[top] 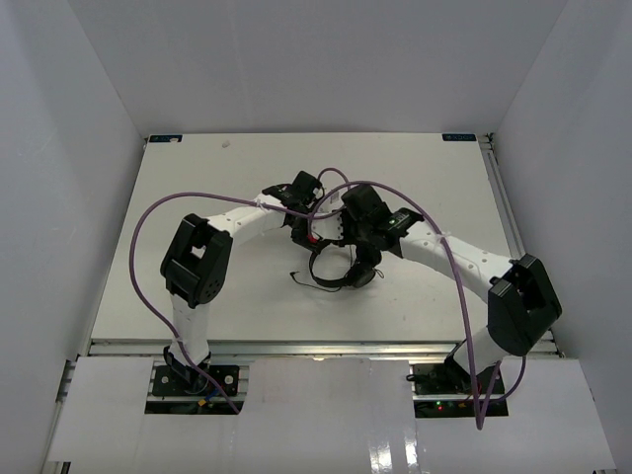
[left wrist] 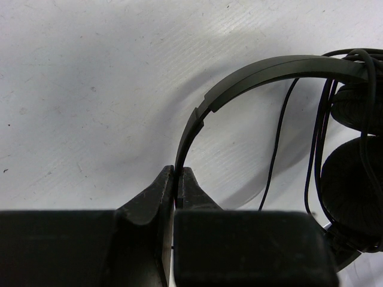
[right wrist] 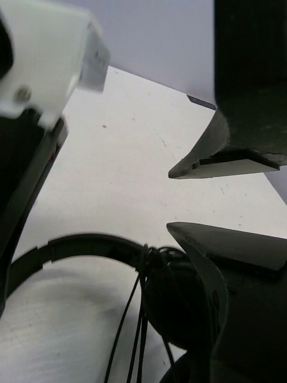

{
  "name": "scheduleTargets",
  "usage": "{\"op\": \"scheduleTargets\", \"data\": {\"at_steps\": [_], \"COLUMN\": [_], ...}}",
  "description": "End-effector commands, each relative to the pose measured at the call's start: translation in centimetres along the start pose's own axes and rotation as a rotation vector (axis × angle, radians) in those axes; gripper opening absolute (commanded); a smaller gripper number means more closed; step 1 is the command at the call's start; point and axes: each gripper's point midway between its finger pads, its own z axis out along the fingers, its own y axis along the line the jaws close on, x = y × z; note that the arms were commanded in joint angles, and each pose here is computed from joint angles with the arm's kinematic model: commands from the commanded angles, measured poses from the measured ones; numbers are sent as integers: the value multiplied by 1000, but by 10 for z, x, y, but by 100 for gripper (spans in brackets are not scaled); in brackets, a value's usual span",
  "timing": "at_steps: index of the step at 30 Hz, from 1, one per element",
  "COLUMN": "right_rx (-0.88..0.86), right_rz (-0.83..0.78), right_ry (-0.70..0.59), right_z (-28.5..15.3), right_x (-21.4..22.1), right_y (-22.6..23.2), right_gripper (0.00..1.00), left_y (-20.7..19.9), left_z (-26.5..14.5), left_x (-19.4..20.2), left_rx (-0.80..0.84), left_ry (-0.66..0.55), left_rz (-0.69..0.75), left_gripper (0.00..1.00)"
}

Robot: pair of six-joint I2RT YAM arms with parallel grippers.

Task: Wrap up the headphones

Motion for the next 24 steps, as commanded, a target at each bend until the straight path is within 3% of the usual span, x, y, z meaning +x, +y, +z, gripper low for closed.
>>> {"op": "scheduleTargets", "data": {"at_steps": [1,8,14,24], "right_rx": [17,-60,-227,-279], "right_rz": [166,250,218,243], "right_ry": [-266,-510,-705,-709], "right_z": [-54,-99,-125,-118], "right_x": [-40,-59,-77,-67], "right_y": [-37,-31,13,36], "right_gripper": [44,50,52,52], "left_y": [-8,3,16,47], "left_z": [-19,-13,-6,3], "left_x": [-18,-20,-23,-31], "left_rx": [17,-31,-95,-232], "left_ry": [-67,-67,-71,-88], "left_rz": [7,-12,-18,-18], "left_gripper": [0,0,0,0]}}
